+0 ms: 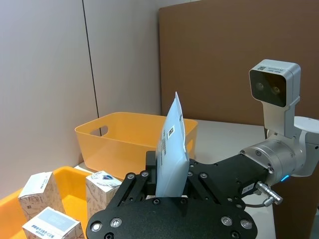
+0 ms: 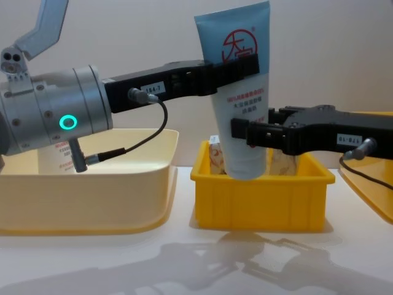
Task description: Bimanual collaborative sorting of washing and personal care products
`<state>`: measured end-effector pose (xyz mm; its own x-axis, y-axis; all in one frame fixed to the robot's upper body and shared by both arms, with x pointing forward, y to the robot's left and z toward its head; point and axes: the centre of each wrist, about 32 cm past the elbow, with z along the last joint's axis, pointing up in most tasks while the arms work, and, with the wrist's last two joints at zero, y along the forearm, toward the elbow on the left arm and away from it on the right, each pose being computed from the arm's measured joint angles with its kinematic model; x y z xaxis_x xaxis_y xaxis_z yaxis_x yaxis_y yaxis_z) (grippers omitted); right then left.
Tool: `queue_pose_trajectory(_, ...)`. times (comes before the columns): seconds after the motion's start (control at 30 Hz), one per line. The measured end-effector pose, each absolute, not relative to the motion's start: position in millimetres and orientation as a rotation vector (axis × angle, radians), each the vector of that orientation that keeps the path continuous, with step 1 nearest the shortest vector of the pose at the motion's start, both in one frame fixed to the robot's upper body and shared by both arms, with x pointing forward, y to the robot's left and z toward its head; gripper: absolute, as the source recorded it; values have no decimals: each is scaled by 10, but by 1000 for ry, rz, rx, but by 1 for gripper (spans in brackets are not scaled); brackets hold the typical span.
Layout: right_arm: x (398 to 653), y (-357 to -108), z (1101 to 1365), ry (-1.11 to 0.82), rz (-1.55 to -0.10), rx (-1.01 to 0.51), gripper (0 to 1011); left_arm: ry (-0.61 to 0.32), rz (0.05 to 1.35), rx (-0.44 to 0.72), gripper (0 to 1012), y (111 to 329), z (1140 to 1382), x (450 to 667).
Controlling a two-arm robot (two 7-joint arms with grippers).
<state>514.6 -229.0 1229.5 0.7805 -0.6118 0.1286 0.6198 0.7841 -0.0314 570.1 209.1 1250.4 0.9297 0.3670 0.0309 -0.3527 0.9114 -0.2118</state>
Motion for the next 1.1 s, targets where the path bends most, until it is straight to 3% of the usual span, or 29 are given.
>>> queue_pose_trajectory(0.57, 5152, -2283, 12294, -115, -665, -73, 538, -71, 370, -205, 232, 2091, 12504, 5701)
queue_pose_trajectory(0.8, 5154, -2283, 12294, -115, -666, -74, 487, -70, 368, -206, 401, 2087, 12504, 5701)
queue_pose_trajectory(0.83, 5154, -2283, 12294, -115, -666, -74, 480, -70, 368, -206, 471, 2087, 12504, 5700)
queue_pose_trajectory(1.1, 5154, -2283, 12294, -114, -666, -73, 432, -71, 368, -205, 715, 2089, 12504, 5701)
